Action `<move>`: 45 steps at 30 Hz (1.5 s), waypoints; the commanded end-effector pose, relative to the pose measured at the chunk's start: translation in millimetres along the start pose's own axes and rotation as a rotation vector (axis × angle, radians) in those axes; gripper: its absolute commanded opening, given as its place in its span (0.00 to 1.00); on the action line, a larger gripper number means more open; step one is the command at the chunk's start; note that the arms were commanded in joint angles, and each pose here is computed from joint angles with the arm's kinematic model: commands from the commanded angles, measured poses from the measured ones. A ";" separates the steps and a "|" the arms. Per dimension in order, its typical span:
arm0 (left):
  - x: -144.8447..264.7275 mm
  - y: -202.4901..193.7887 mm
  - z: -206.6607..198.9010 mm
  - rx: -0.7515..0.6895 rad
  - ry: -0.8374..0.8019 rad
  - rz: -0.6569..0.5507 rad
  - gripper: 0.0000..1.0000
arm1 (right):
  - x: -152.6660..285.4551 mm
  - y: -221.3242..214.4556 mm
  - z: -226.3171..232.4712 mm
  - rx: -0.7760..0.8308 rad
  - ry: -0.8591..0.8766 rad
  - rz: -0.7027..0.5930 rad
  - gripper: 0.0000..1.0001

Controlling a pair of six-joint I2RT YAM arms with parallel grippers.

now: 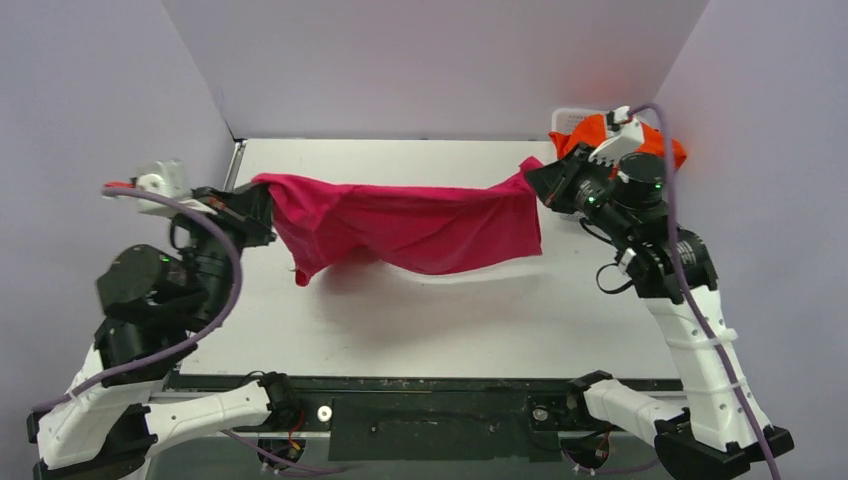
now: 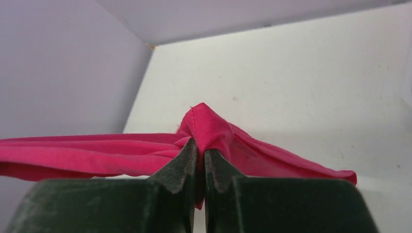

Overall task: Fold and stack the t-shirts
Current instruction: Flatten out the tshirt

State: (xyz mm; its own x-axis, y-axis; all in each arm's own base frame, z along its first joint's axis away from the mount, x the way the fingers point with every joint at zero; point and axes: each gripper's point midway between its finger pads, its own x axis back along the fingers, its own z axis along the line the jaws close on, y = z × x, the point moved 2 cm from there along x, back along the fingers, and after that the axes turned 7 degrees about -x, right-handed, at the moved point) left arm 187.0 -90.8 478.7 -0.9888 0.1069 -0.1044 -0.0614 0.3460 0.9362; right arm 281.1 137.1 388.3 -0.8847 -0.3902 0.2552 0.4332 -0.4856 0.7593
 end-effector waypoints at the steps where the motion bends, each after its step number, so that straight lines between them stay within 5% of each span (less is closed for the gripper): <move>1: 11.5 91.8 -5.5 0.014 -0.087 -0.179 0.00 | 63.5 48.0 59.5 -0.021 0.196 -0.109 0.00; 11: 60.1 195.2 -39.3 0.059 -0.474 -0.341 0.00 | 162.2 103.2 122.5 -0.011 0.435 -0.292 0.00; 17: 19.8 180.9 -47.1 -0.070 -0.290 -0.299 0.00 | 163.1 109.5 108.4 -0.005 0.356 -0.350 0.00; 25: -49.9 133.4 -50.1 -0.290 0.083 -0.296 0.00 | 82.5 99.5 53.6 -0.019 0.049 -0.294 0.00; 34: -207.1 52.8 -2.9 -0.329 0.034 -0.122 0.00 | -39.7 108.5 -6.8 -0.053 -0.139 -0.233 0.00; 39: -261.3 67.9 8.4 -0.314 -0.035 -0.144 0.00 | -109.7 136.3 -11.5 -0.106 -0.069 -0.207 0.00; 45: -282.8 104.8 6.8 -0.362 -0.094 -0.222 0.00 | -132.0 162.3 12.9 -0.098 0.055 -0.214 0.00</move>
State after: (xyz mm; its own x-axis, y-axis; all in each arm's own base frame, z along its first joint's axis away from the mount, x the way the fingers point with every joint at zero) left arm 499.8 -79.4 519.1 -0.9926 0.0595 -0.1063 -0.1071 -0.0109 0.9942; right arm 478.1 111.5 403.3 -0.9281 -0.2262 0.2957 0.3717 -0.6093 0.7004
